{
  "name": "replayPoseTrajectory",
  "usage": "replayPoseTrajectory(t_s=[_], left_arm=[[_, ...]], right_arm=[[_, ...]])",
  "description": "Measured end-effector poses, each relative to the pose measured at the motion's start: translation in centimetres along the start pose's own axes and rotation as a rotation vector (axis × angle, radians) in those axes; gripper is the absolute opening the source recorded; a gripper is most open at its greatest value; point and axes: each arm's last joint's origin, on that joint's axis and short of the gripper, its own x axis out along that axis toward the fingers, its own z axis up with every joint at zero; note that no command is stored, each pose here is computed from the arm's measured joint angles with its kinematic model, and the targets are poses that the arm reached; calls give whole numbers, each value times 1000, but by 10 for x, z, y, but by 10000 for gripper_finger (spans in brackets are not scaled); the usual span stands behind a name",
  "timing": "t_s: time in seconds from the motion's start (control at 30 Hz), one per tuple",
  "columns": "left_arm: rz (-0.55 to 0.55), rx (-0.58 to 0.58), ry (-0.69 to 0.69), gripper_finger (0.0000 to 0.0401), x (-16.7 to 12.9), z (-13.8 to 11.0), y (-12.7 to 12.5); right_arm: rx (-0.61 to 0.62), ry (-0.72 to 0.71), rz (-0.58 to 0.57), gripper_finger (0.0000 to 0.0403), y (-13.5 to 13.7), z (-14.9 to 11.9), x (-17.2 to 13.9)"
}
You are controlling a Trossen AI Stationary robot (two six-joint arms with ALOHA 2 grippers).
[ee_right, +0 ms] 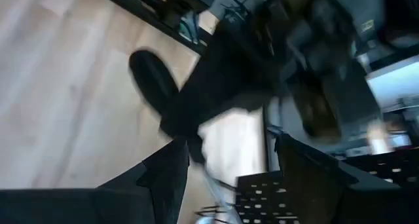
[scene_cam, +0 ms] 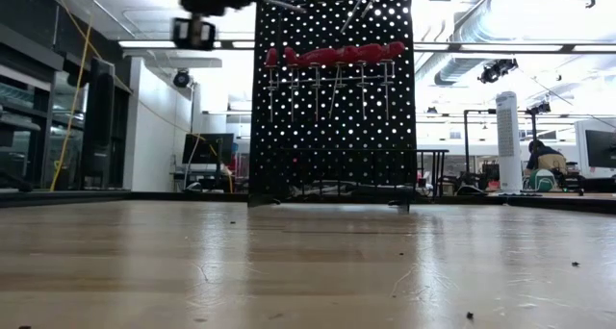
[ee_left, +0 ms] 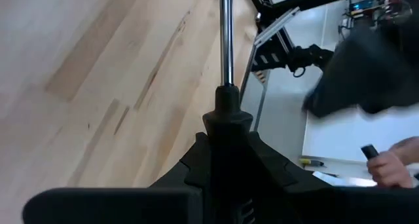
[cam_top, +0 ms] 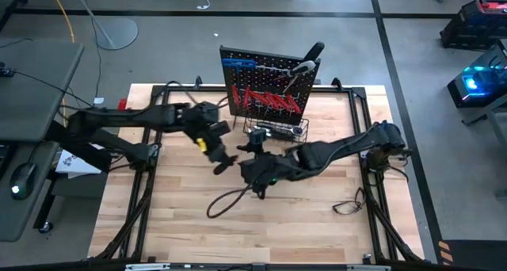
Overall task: Hang tools onto peg board
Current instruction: Hang the black screwdriver on the peg board
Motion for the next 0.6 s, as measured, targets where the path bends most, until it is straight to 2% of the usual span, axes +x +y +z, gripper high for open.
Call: replayPoseTrajectory(t_s=[0.07, 0.27, 0.5, 0.6], left_arm=[[5, 5, 8, 52, 9, 11, -4], [-7, 15, 16, 52, 21, 31, -16], [-36, 40, 27, 52, 20, 31, -27], [-45, 40, 52, 52, 20, 26, -30]], right_arm=[[-34, 19, -27, 220, 6, 0, 3], [-75, 63, -13, 220, 13, -4, 4], [-151, 151, 79, 220, 16, -16, 4], [-167, 173, 83, 220, 16, -19, 4]])
